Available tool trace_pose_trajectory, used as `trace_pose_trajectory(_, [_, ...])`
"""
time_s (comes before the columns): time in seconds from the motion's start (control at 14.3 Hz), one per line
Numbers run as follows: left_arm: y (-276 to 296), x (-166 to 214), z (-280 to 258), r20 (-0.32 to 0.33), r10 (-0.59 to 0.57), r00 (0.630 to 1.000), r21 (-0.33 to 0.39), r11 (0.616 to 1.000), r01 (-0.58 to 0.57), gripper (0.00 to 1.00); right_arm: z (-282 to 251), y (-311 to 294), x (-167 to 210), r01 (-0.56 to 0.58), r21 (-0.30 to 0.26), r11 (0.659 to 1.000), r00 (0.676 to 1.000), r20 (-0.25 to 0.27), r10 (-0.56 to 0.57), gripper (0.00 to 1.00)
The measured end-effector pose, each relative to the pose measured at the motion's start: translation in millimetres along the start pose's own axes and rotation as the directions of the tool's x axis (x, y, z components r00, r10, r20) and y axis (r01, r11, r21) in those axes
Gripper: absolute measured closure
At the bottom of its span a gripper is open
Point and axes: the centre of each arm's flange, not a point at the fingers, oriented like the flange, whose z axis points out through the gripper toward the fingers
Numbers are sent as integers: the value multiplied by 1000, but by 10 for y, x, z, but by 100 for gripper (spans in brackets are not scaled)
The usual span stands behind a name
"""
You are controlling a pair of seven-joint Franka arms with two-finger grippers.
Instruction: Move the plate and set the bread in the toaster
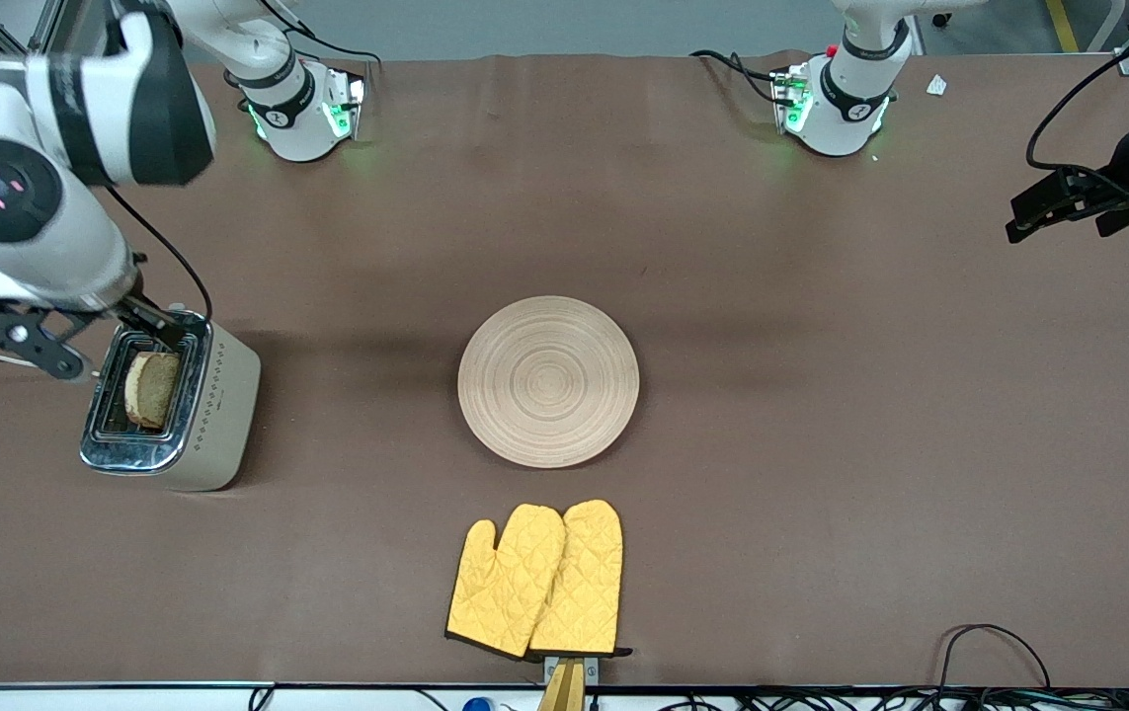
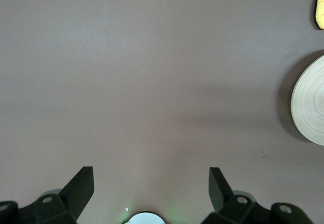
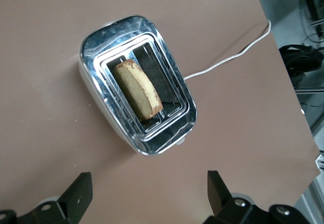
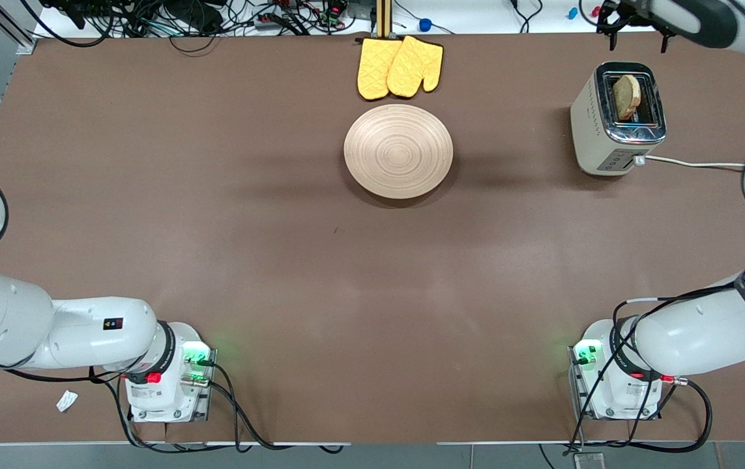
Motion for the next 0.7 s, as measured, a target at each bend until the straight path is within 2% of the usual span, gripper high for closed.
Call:
trace_pose_trajectory(0.28, [-3,-22,-33,-6,0,1000,0,1000,0,0,-398,371,-129,135,96,986,991,-28,-133,0])
trace_pose_trajectory(0.56, [-8,-39,-59,-11,-2,1000,0,1000,2,0,-555,955,24,277,242,930,961,-56,-272,0])
trace_pose_trajectory(0.7, [-12,-39,-59,-11,-2,1000,1,1000,2,0,-522,1146,135,341,286,895,940,-79,-333,0])
